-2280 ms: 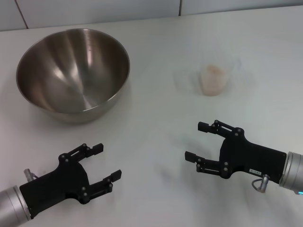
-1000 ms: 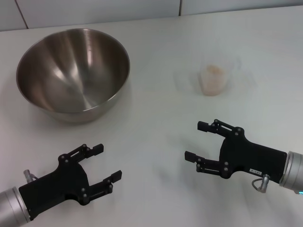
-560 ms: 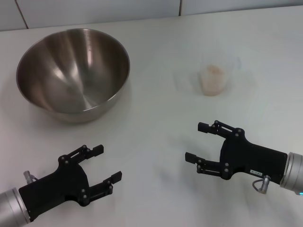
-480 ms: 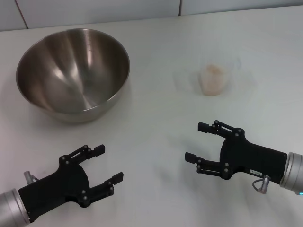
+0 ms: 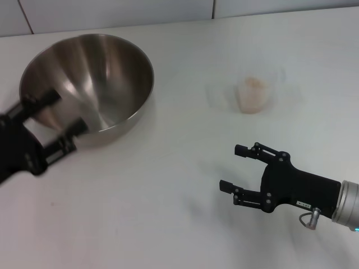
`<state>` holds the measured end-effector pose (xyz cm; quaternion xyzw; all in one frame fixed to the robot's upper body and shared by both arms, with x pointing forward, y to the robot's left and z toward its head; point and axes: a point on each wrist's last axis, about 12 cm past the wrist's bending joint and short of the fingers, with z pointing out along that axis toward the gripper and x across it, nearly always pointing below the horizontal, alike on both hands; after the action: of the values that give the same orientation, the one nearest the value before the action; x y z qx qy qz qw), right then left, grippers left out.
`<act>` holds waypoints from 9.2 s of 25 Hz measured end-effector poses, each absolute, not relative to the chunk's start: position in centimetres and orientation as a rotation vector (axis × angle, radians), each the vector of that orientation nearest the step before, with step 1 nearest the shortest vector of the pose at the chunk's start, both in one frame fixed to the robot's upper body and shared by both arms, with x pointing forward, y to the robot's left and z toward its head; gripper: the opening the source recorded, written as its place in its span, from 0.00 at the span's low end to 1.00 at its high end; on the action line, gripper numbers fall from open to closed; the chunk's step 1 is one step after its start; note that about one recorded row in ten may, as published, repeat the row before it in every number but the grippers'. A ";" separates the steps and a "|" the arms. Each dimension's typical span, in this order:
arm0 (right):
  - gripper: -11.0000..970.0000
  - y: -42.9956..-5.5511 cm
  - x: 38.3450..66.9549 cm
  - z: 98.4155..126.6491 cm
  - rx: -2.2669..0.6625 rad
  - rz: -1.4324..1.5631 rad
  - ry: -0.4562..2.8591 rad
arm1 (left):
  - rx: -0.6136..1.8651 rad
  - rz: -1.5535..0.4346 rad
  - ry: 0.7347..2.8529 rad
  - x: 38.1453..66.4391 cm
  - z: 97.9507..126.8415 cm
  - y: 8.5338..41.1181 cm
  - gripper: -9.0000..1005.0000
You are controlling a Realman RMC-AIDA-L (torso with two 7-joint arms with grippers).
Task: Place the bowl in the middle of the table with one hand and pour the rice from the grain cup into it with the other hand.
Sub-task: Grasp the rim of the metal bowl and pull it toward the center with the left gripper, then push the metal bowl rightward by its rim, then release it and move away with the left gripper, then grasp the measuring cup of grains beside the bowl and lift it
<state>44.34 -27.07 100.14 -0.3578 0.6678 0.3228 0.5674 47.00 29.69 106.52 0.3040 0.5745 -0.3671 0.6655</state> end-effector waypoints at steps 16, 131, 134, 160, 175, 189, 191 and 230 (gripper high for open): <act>0.86 -26.9 44.6 100.3 -0.845 0.766 1.555 | 0.411 -0.441 2.048 62.9 118.2 32.6 0.75; 0.86 -28.3 43.5 100.7 -0.698 0.721 1.532 | 0.990 -0.502 1.582 56.9 117.7 29.5 0.81; 0.86 -29.2 43.6 100.6 -0.606 0.647 1.544 | 1.005 -0.533 1.549 55.9 116.4 30.0 0.82; 0.86 -29.2 50.8 99.4 -0.203 0.061 1.680 | 0.947 -0.531 1.634 46.6 103.1 33.9 0.82; 0.86 -28.5 52.1 99.3 -0.238 0.057 1.729 | 0.937 -0.549 1.643 46.4 103.0 33.8 0.82; 0.86 -27.9 53.6 100.0 -0.261 0.062 1.720 | 0.941 -0.555 1.642 46.3 103.0 33.7 0.82; 0.86 -27.9 53.7 100.0 -0.261 0.062 1.718 | 0.941 -0.555 1.642 46.3 103.0 33.7 0.82; 0.07 -26.7 54.6 100.6 -0.245 0.094 1.698 | 0.952 -0.582 1.631 45.9 103.0 33.6 0.82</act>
<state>54.64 -26.74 100.65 -0.1078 0.7484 0.0416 0.6531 45.94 33.56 103.01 0.4024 0.6891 -0.2460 0.5502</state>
